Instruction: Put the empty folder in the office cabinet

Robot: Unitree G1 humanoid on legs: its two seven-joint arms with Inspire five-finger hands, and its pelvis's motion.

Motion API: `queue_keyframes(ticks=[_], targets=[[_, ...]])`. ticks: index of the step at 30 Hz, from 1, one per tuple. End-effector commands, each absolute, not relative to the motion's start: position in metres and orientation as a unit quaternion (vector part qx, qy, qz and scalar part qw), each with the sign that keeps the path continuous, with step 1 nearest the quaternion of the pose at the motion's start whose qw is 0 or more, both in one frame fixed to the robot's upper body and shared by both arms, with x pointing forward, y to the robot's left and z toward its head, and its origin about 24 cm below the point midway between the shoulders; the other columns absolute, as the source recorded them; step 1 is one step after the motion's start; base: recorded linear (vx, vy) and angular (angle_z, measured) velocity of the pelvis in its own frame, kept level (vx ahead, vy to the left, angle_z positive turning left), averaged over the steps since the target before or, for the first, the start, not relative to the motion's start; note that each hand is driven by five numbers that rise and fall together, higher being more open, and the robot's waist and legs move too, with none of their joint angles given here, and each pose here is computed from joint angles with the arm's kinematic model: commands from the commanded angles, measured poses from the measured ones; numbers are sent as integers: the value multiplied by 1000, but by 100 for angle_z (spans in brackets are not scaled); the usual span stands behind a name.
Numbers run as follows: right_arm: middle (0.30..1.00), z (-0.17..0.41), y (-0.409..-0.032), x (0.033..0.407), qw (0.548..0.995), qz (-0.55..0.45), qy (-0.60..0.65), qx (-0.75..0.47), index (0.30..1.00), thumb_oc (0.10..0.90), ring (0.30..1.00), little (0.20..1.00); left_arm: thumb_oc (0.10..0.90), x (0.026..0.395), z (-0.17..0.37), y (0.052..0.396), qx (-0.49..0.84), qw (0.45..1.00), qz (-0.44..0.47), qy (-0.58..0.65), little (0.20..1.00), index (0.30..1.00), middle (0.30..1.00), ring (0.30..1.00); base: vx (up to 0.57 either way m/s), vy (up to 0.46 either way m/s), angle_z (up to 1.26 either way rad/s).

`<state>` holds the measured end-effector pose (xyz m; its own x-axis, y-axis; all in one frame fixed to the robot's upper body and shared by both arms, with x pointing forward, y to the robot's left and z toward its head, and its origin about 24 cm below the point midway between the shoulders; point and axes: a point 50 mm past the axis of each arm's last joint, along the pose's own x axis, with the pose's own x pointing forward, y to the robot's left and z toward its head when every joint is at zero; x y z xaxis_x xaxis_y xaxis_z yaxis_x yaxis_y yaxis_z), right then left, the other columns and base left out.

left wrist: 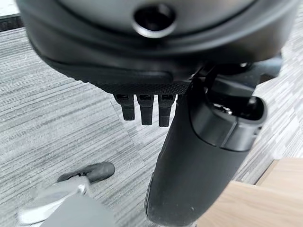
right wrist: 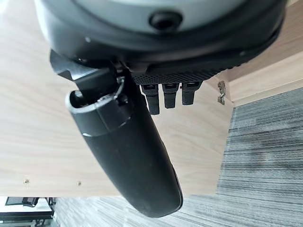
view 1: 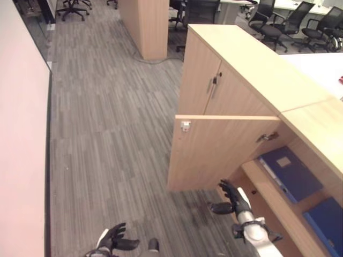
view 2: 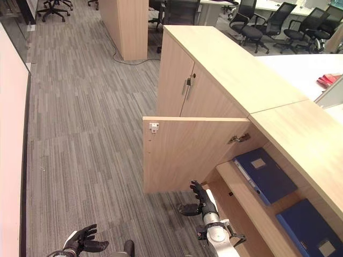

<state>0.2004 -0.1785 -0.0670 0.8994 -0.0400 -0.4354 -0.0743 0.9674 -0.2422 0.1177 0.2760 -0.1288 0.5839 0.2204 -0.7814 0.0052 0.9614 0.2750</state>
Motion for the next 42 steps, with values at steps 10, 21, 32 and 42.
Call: queue_keyframes(ticks=[10,21,32,42], targets=[[900,-29,-217,211,976,-32,129,-175,900,800,900,900,800,146,-114,258,126,919,16,372,900,900,900,900,103,-115,25],[900,-29,-222,203,973,-14,129,-193,900,800,900,900,800,151,-112,239,82,933,6,351,900,900,900,900,61,-179,-9],[900,-31,-222,215,969,-3,131,-210,900,800,900,900,800,182,-89,233,59,961,26,270,900,900,900,900,71,-40,-28],[900,-38,-213,204,972,4,148,-184,900,800,900,900,800,202,-63,257,51,973,90,205,900,900,900,900,71,63,-30]])
